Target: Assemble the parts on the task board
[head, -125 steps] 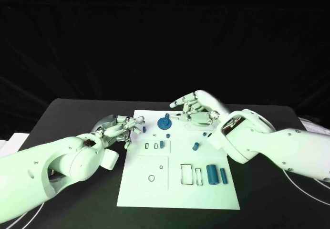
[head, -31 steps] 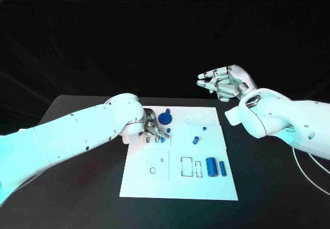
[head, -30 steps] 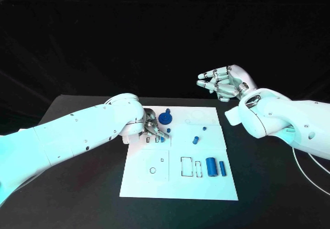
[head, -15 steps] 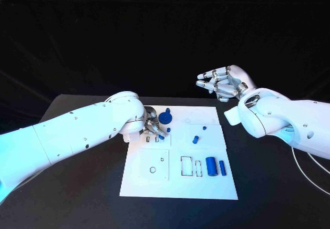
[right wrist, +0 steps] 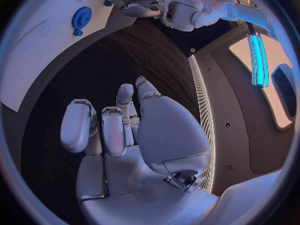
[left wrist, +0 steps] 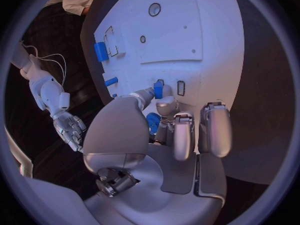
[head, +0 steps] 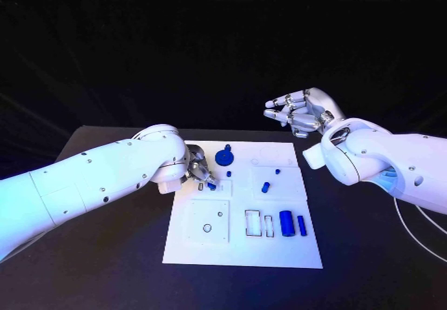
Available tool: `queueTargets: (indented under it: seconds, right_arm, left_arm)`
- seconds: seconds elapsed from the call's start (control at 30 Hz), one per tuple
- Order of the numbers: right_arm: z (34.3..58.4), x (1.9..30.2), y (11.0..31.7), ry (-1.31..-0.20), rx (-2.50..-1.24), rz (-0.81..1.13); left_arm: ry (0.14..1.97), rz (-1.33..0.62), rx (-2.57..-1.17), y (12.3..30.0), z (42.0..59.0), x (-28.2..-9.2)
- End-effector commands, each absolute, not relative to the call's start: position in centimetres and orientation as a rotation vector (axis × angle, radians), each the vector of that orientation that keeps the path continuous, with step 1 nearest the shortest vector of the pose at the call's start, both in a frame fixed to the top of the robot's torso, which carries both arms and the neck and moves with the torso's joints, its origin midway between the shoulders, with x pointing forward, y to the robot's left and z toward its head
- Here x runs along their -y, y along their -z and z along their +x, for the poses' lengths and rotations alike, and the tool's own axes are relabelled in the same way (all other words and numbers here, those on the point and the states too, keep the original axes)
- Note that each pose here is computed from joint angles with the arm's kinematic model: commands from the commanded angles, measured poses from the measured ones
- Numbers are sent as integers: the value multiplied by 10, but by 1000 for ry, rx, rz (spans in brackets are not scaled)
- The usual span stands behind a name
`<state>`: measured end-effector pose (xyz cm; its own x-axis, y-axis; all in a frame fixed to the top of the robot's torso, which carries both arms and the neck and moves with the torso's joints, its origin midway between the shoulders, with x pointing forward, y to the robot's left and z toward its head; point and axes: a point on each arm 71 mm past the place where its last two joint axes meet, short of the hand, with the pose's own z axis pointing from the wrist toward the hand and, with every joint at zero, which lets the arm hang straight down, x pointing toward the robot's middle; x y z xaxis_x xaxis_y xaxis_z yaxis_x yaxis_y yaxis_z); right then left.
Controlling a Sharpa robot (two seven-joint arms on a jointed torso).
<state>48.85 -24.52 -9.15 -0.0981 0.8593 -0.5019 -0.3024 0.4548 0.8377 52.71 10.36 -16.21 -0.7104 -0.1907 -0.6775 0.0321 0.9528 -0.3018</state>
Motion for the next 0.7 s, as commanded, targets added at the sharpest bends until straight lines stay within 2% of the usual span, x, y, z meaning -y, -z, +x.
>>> queueTargets:
  seconds: [0.03, 0.3, 0.7]
  right_arm:
    - [488, 244, 93, -1073, -1347, 541]
    - [489, 243, 94, -1076, -1354, 540]
    - [490, 245, 95, -1073, -1360, 556]
  left_arm:
    - [416, -147, -2302, 160, 526, -105]
    - [466, -213, -2235, 158, 525, -111]
    - [457, -224, -2194, 173, 523, -112]
